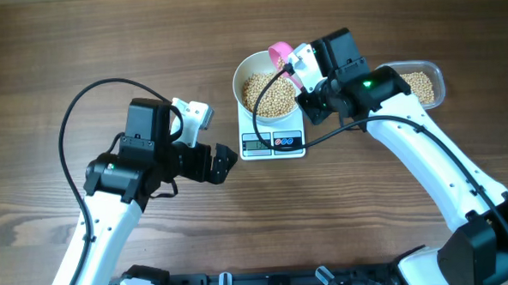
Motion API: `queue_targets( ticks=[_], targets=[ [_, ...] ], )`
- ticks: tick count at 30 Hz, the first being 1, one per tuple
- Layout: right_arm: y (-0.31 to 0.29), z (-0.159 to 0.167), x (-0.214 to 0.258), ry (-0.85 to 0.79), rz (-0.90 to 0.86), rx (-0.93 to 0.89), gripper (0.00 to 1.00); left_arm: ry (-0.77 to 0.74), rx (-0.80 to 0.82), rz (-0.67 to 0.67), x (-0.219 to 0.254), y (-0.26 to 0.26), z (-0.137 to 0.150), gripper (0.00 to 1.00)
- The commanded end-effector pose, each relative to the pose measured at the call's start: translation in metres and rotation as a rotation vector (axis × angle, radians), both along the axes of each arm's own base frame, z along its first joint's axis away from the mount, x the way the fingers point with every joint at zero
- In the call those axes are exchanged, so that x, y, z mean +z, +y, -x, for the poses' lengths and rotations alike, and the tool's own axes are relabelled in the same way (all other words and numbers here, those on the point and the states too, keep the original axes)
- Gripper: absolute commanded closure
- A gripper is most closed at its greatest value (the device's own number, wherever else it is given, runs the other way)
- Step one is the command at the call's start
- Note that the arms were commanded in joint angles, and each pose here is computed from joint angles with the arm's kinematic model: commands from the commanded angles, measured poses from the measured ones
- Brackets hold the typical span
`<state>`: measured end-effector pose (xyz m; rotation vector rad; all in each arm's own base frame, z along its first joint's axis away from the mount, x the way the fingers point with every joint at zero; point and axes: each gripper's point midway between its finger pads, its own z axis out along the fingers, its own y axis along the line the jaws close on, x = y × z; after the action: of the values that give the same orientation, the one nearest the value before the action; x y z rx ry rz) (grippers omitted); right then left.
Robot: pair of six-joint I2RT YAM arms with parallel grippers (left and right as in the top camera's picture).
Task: Scoop item into bowl and weigh 150g on scale
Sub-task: 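Tip the pink scoop to pour soybeans into the white bowl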
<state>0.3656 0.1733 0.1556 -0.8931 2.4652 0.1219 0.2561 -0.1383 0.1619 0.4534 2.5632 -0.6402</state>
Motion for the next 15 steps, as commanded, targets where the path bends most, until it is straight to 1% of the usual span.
queue_targets(
  ticks=[1, 4, 13, 15],
  targets=[
    [0.003, -0.005, 0.021, -0.065, 0.002, 0.023, 0.96, -0.009, -0.011, -0.011, -0.001, 0.002, -0.002, 0.0],
    [0.006, -0.004, 0.021, -0.067, 0.005, 0.037, 0.96, -0.009, -0.011, -0.011, -0.001, 0.002, -0.002, 0.0],
    [0.012, 0.0, 0.022, -0.13, 0.137, 0.1, 0.96, -0.009, -0.011, -0.011, -0.001, 0.002, -0.002, 0.0],
    [0.015, 0.001, 0.022, -0.131, 0.136, 0.106, 0.96, -0.009, -0.011, -0.011, -0.001, 0.002, -0.002, 0.0]
  ],
)
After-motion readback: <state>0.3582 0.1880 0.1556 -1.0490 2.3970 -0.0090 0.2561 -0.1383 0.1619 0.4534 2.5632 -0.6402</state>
